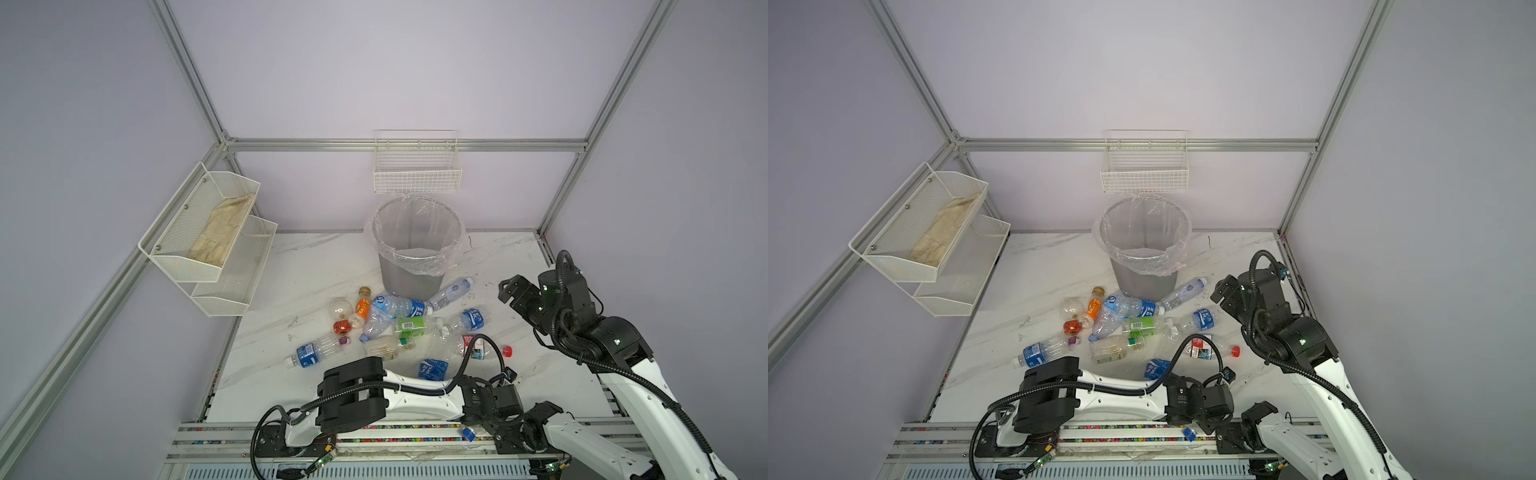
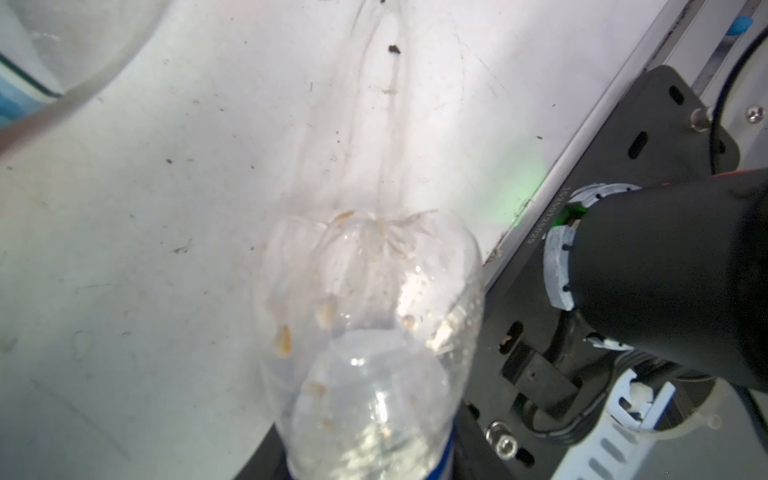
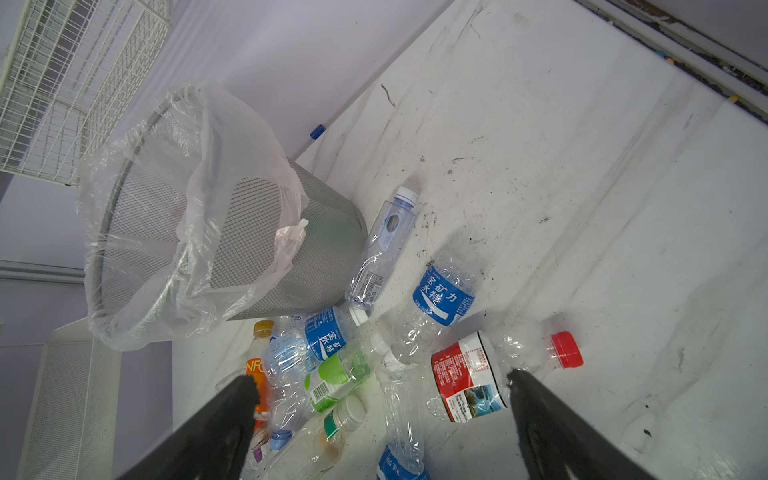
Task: Throw the plastic bottles in the bin
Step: 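Close the left gripper on the clear blue-label bottle and lift it, then carry the clear bottle up toward the bin opening with the left gripper, then open the left gripper over the bin to drop the clear bottle, then lower the left gripper toward the pile while the right gripper descends onto a crumpled bottle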
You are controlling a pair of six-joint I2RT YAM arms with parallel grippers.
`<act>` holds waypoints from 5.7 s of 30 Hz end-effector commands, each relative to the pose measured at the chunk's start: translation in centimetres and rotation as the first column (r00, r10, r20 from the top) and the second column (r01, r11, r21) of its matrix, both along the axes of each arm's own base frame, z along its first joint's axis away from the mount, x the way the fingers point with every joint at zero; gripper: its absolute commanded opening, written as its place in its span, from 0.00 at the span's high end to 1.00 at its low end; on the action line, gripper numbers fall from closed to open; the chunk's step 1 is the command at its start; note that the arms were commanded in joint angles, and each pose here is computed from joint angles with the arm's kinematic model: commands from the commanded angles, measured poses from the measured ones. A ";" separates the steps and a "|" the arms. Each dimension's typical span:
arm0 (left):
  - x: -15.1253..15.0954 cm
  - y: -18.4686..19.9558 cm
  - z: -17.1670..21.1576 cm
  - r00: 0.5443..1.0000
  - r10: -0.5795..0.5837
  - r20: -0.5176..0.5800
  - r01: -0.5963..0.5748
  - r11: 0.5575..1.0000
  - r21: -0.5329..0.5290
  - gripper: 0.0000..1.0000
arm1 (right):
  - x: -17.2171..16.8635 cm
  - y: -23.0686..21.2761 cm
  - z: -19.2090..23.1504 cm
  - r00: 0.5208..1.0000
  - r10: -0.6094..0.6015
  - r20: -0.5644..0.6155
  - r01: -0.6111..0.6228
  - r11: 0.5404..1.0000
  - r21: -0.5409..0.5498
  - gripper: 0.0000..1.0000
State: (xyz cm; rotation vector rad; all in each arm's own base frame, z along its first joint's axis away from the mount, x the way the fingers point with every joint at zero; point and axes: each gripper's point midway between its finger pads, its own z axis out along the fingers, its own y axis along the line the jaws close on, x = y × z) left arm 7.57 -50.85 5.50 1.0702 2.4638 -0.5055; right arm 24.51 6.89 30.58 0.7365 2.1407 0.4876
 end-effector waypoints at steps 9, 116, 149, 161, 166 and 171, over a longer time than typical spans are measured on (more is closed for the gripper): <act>1.5 0.0 10.6 0.990 -0.003 0.142 0.028 0.985 -0.171 0.79 | -0.8 -1.2 0.7 0.999 -0.020 0.043 0.021 1.000 -0.023 0.03; 29.9 24.3 49.0 0.524 0.610 0.595 -0.139 0.750 -0.647 0.00 | -2.3 8.9 -4.0 0.827 0.527 0.198 -0.553 0.825 0.116 0.03; 14.3 27.8 30.7 0.713 0.546 0.441 -0.232 0.777 -0.586 0.00 | -3.3 7.4 -12.3 0.885 0.459 -0.084 -0.443 0.883 0.153 0.03; 12.4 27.7 24.8 0.769 0.529 0.358 -0.280 0.783 -0.555 0.01 | -4.1 7.4 -15.7 0.881 0.443 -0.166 -0.418 0.894 0.164 0.08; 12.0 27.5 22.9 0.788 0.525 0.322 -0.300 0.784 -0.544 0.03 | -4.6 8.2 -16.7 0.870 0.459 -0.181 -0.430 0.885 0.177 0.10; 11.7 27.4 21.5 0.798 0.531 0.285 -0.321 0.775 -0.545 0.03 | -5.3 10.0 -17.9 0.851 0.488 -0.194 -0.456 0.870 0.189 0.12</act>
